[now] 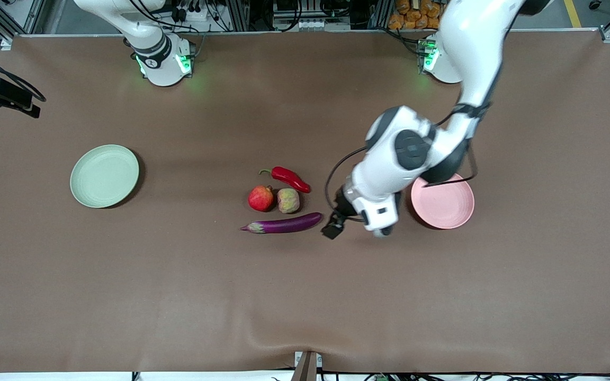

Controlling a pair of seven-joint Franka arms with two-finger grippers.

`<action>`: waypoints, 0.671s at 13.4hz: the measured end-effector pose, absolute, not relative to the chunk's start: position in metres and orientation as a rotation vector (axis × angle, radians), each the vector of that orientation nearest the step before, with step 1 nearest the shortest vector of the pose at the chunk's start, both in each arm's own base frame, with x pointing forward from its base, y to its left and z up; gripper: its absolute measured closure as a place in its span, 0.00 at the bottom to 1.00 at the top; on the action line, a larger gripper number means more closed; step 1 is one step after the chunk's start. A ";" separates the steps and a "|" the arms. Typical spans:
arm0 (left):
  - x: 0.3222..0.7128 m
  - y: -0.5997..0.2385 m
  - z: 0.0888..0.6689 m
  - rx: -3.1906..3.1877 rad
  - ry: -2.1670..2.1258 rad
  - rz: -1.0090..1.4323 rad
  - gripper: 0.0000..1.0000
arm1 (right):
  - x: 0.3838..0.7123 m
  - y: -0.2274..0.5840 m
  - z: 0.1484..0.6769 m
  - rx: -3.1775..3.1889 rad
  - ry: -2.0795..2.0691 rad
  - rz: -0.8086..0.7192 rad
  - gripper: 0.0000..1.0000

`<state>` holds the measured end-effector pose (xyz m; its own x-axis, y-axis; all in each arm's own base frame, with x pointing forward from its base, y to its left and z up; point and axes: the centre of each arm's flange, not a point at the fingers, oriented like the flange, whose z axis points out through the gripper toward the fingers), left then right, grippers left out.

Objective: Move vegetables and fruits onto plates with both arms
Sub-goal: 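Move the left gripper from the pink plate toward the purple eggplant, then lower the left gripper and grasp the purple eggplant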

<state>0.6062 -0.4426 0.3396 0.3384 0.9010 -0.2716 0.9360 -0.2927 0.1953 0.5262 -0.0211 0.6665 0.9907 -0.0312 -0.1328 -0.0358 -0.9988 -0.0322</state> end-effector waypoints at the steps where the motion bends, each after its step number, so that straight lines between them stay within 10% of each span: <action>1: 0.601 -0.457 0.321 2.253 1.708 -0.134 0.00 | 0.526 -0.021 0.666 -3.100 0.052 0.206 0.00; 9: 0.565 -0.513 0.221 2.021 2.000 -0.005 0.00 | 0.526 -0.024 0.667 -3.100 0.060 0.205 0.00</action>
